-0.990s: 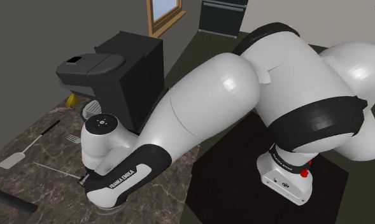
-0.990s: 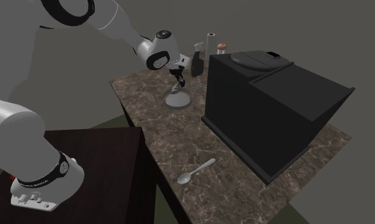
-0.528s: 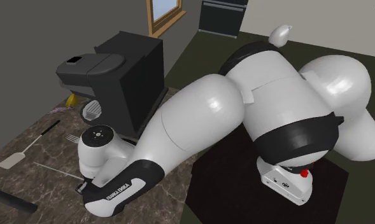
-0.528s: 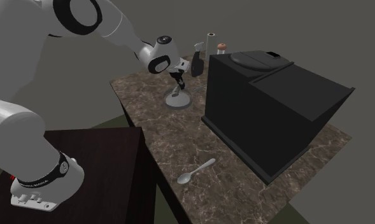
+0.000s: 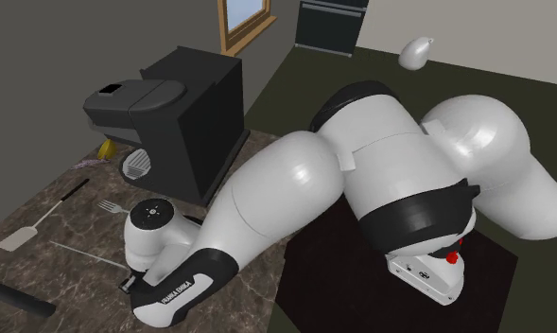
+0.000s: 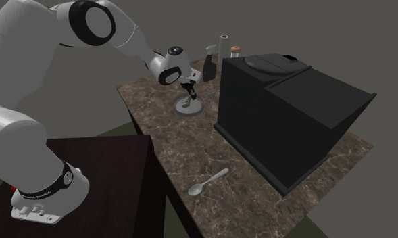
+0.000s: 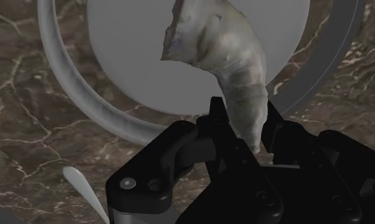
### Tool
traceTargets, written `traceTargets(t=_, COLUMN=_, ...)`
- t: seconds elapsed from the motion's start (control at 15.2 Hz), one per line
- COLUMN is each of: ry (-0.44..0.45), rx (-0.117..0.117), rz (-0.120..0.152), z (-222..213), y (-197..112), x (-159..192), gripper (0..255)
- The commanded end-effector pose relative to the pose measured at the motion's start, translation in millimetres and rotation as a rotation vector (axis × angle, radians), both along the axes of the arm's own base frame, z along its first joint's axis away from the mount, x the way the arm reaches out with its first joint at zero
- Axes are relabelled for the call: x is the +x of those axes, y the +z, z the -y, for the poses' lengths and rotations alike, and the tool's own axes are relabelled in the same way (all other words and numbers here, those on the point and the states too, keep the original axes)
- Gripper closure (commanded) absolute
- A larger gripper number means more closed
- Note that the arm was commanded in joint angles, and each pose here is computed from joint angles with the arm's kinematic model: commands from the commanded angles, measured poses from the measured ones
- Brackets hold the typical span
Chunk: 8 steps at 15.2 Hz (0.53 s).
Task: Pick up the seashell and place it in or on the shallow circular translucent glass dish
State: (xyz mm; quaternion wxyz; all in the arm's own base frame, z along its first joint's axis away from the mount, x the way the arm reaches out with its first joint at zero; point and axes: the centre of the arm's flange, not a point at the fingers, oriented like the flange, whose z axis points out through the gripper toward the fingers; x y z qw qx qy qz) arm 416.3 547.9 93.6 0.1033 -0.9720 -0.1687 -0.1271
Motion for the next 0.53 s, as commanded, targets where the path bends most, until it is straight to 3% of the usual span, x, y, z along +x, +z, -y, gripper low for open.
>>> traceTargets(t=0.0, ry=0.000, rx=0.001, rz=0.000, z=0.0, y=-1.6, x=0.4, gripper=255)
traceTargets(t=0.33, ry=0.000, rx=0.001, rz=0.000, z=-0.1, y=-1.6, x=0.4, gripper=255)
traceTargets(t=0.4, ry=0.000, rx=0.001, rz=0.000, z=-0.1, y=-1.6, x=0.4, gripper=0)
traceTargets(t=0.46, ry=0.000, rx=0.001, rz=0.000, z=-0.1, y=-1.6, x=0.4, gripper=0)
